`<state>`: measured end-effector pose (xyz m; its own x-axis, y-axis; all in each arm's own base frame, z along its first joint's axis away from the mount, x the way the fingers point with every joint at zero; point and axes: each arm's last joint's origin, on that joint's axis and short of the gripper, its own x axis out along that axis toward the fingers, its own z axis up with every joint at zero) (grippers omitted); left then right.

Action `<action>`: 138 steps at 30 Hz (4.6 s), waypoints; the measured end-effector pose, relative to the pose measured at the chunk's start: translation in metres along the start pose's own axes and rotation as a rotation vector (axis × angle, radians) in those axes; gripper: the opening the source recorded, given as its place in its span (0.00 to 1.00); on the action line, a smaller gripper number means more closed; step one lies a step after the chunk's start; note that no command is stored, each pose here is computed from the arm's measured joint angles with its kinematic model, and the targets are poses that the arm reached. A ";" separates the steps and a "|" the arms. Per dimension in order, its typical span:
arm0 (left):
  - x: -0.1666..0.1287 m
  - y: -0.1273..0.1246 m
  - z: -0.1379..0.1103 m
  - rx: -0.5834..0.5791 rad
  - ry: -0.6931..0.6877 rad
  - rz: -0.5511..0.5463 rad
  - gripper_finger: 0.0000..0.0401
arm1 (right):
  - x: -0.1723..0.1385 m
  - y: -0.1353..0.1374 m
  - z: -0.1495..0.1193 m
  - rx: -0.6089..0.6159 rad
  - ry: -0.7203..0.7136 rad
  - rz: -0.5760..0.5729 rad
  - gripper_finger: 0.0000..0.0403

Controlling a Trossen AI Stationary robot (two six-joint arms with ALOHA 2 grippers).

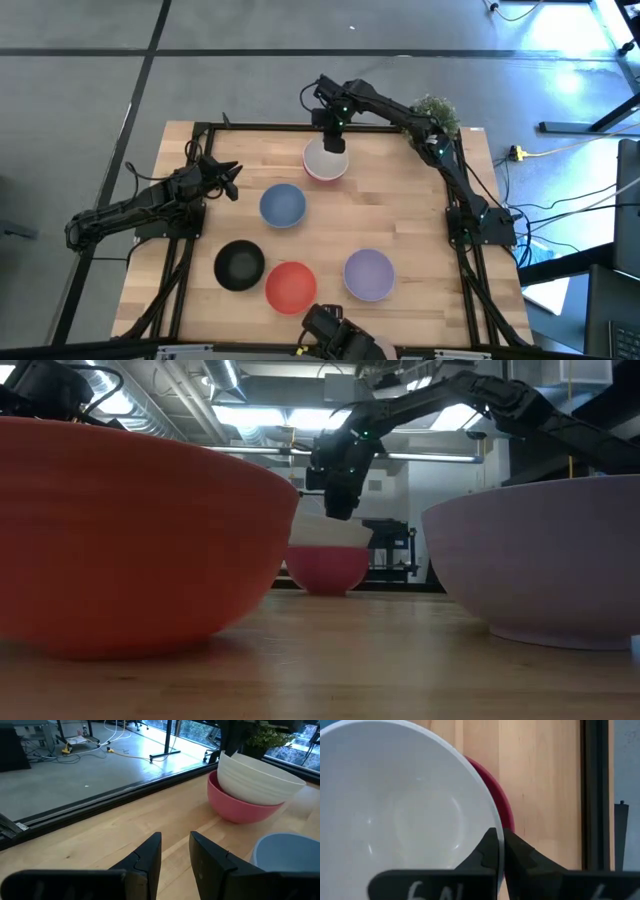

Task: Nest bowls inside each other
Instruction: Stack the white bowl on top of the pink bowl, then stack the purple bowl on top of the white bowl

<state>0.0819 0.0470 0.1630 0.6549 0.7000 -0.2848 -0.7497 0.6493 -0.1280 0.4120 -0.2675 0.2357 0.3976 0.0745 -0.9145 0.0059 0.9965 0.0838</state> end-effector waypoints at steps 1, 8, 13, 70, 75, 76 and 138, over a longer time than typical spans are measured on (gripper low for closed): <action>0.000 0.000 0.000 0.000 0.000 0.000 0.24 | 0.001 0.000 0.000 0.000 0.000 0.001 0.02; 0.000 0.000 0.000 0.000 0.000 0.000 0.24 | 0.003 -0.001 0.000 0.005 0.004 -0.003 0.04; 0.000 0.000 0.000 0.000 0.000 0.000 0.24 | 0.003 -0.001 0.000 0.019 -0.001 -0.006 0.14; 0.000 0.000 -0.001 -0.001 0.006 0.001 0.24 | -0.202 0.136 -0.033 -0.197 -0.408 0.214 0.03; 0.000 0.000 -0.001 0.002 0.006 0.001 0.24 | -0.183 0.118 -0.071 -0.147 -0.538 0.153 0.01; 0.000 0.000 -0.001 0.003 0.007 0.001 0.24 | -0.183 0.118 -0.078 -0.150 -0.572 0.132 0.02; 0.000 0.000 0.000 0.001 0.000 -0.001 0.24 | -0.057 0.262 -0.208 0.293 -0.471 0.354 0.32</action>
<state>0.0819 0.0469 0.1630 0.6553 0.6995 -0.2849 -0.7492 0.6500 -0.1273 0.2004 -0.0022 0.2279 0.7800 0.3045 -0.5467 0.0243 0.8583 0.5127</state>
